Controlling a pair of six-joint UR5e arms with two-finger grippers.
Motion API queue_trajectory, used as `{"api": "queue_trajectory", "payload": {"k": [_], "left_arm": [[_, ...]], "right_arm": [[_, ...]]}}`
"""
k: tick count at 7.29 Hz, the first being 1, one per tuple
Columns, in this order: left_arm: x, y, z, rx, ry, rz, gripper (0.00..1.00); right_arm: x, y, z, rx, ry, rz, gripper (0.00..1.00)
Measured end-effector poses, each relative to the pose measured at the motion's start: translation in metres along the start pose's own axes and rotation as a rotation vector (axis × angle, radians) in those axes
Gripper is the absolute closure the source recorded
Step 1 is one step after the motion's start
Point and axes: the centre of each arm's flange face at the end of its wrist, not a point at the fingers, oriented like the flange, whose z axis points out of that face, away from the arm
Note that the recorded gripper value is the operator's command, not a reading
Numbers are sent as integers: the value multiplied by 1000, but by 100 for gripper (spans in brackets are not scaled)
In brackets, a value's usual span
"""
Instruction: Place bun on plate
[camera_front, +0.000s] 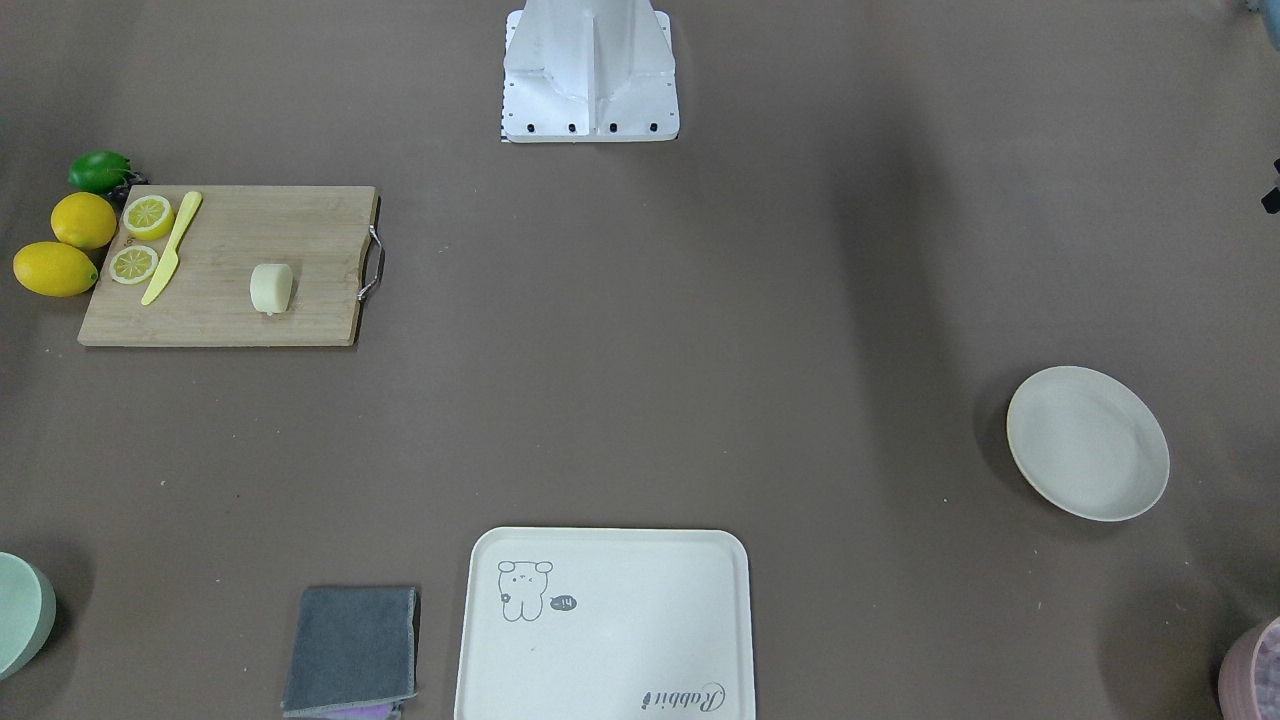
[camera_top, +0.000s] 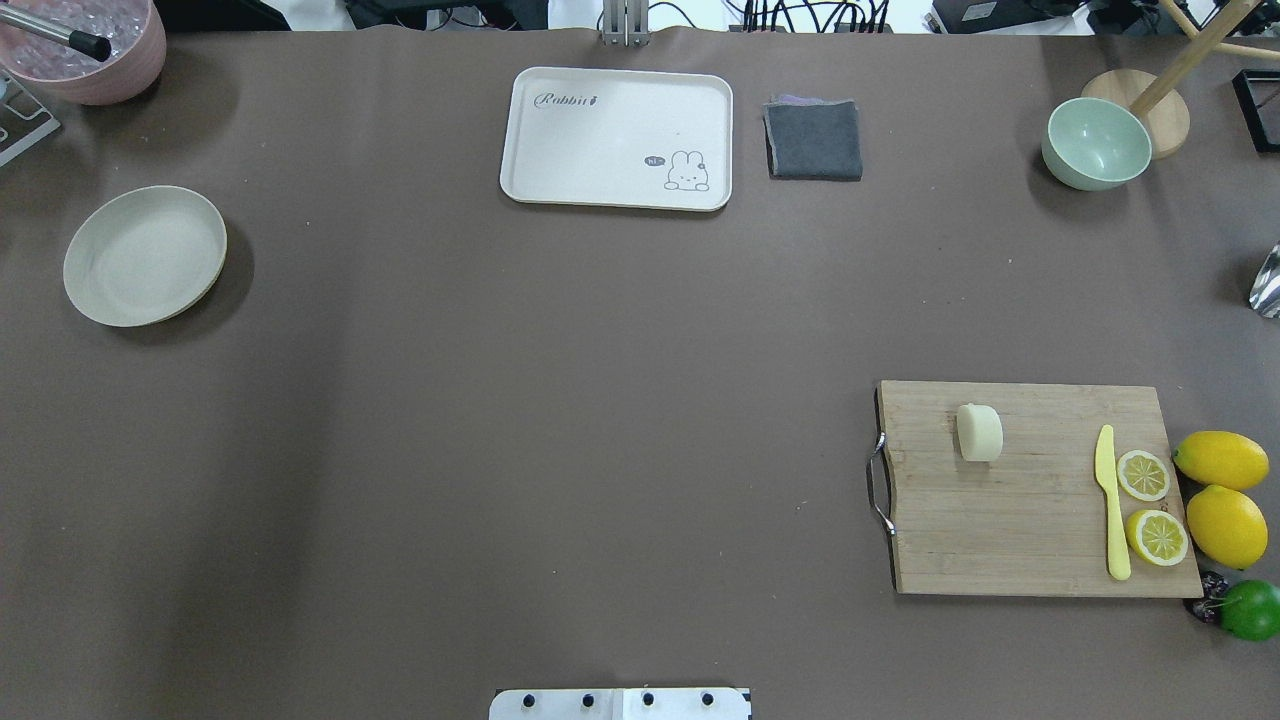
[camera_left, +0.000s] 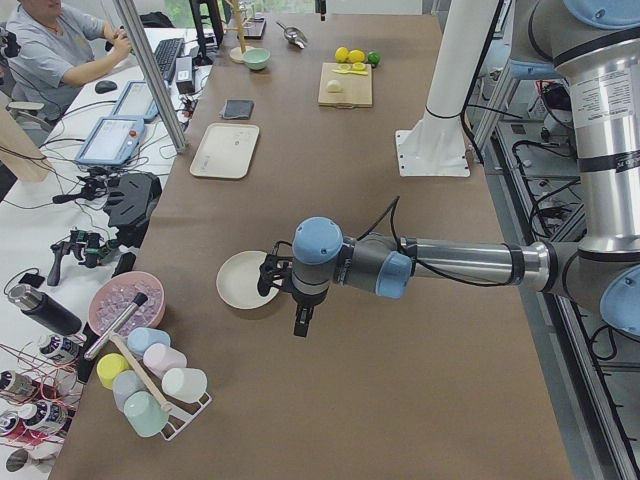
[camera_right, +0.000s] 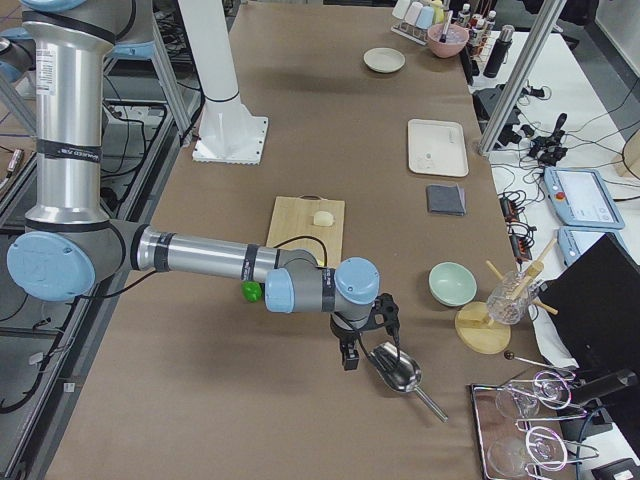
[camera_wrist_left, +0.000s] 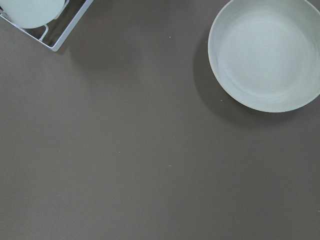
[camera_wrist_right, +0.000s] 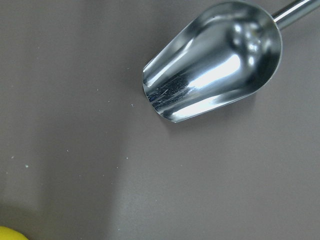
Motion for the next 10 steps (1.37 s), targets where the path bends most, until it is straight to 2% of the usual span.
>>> {"api": "queue_trajectory", "payload": {"k": [6, 10], "left_arm": [[5, 1, 2, 13, 11, 31, 3], [12, 1, 8, -3, 68, 32, 3]], "right_arm": [[-3, 0, -3, 7, -3, -8, 0], [-4, 10, -2, 49, -5, -43, 0]]}}
